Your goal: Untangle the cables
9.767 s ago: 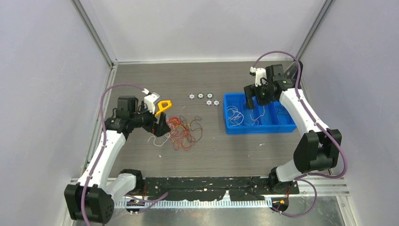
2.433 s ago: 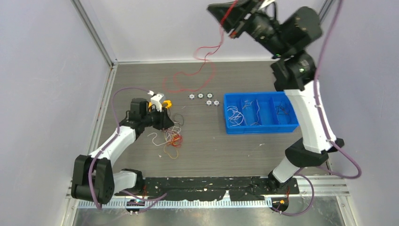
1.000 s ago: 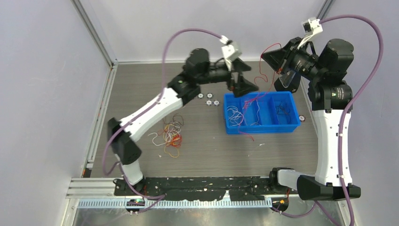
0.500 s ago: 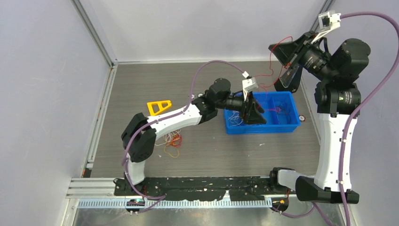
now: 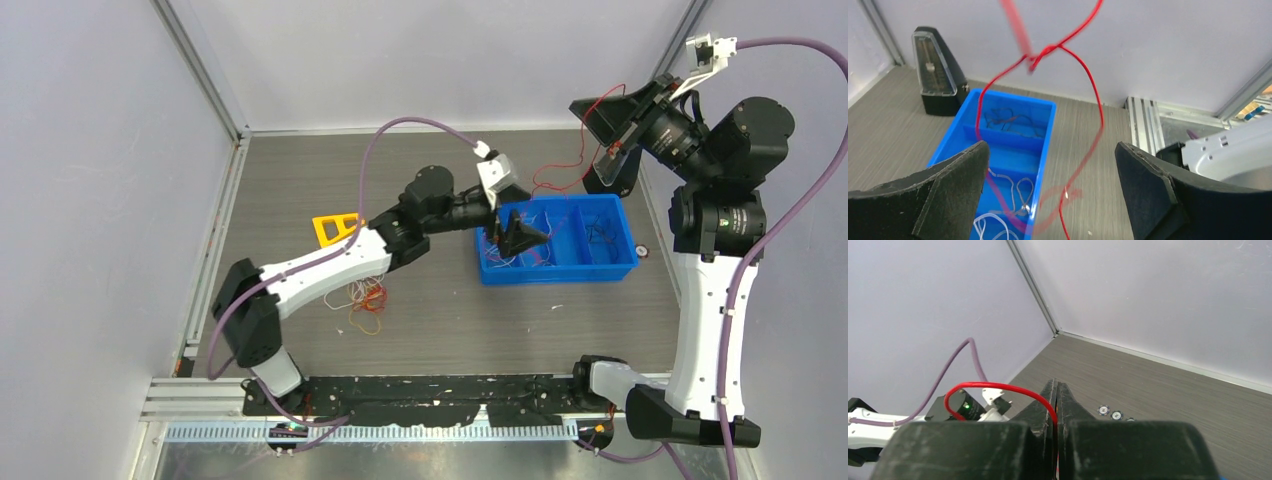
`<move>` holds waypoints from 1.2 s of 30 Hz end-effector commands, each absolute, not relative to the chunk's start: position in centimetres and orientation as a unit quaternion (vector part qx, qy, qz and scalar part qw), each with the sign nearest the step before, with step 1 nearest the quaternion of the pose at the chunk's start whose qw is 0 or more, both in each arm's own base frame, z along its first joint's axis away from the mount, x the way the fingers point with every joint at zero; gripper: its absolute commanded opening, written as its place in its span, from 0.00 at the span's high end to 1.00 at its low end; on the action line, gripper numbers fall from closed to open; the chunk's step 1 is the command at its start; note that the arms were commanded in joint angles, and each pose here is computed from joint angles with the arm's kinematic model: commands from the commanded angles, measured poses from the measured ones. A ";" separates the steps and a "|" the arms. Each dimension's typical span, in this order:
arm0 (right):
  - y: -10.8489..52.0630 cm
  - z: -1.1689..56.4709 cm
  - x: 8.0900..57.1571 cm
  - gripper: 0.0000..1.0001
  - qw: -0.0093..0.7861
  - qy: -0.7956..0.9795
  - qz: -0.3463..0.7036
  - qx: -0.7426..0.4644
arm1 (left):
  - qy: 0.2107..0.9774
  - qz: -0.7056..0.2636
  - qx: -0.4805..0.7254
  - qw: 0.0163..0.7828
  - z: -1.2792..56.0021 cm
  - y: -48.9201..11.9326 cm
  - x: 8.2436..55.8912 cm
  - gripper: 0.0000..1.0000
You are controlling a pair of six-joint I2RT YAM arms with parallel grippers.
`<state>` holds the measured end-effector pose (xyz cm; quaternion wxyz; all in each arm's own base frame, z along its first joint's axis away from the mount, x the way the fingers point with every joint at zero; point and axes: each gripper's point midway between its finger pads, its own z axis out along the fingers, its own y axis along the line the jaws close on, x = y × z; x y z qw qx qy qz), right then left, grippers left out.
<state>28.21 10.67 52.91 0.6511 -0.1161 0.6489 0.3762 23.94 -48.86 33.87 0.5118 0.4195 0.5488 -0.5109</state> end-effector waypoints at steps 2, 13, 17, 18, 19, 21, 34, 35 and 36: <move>11.0 54.4 28.0 0.94 0.663 0.627 0.388 -0.126 | 0.525 -0.449 0.419 0.589 37.2 -44.4 23.8 0.00; 11.1 54.0 27.8 0.95 0.659 0.627 0.398 -0.120 | 0.467 -0.575 0.401 0.539 41.7 -50.1 22.3 0.00; 11.0 54.5 27.7 0.95 0.665 0.625 0.390 -0.125 | 0.447 -0.624 0.374 0.520 42.7 -52.4 22.2 0.00; 10.9 54.3 27.9 0.95 0.664 0.629 0.384 -0.127 | 0.450 -0.628 0.371 0.515 42.3 -52.8 22.2 0.00; 10.8 54.7 27.8 0.95 0.669 0.627 0.379 -0.126 | 0.453 -0.629 0.373 0.510 41.8 -53.1 22.1 0.00; 10.9 55.1 27.7 0.95 0.669 0.623 0.387 -0.124 | 0.456 -0.626 0.388 0.500 40.5 -53.6 21.6 0.03; 2.2 46.0 31.0 0.95 0.632 0.727 0.258 -0.064 | 0.492 -0.613 0.371 0.495 41.1 -46.0 22.5 1.00; 1.9 43.3 31.1 0.95 0.611 0.746 0.259 -0.061 | 0.486 -0.611 0.370 0.503 42.0 -45.3 22.6 1.00; 2.0 40.9 30.6 0.95 0.589 0.762 0.254 -0.087 | 0.482 -0.607 0.371 0.512 42.8 -44.7 22.7 1.00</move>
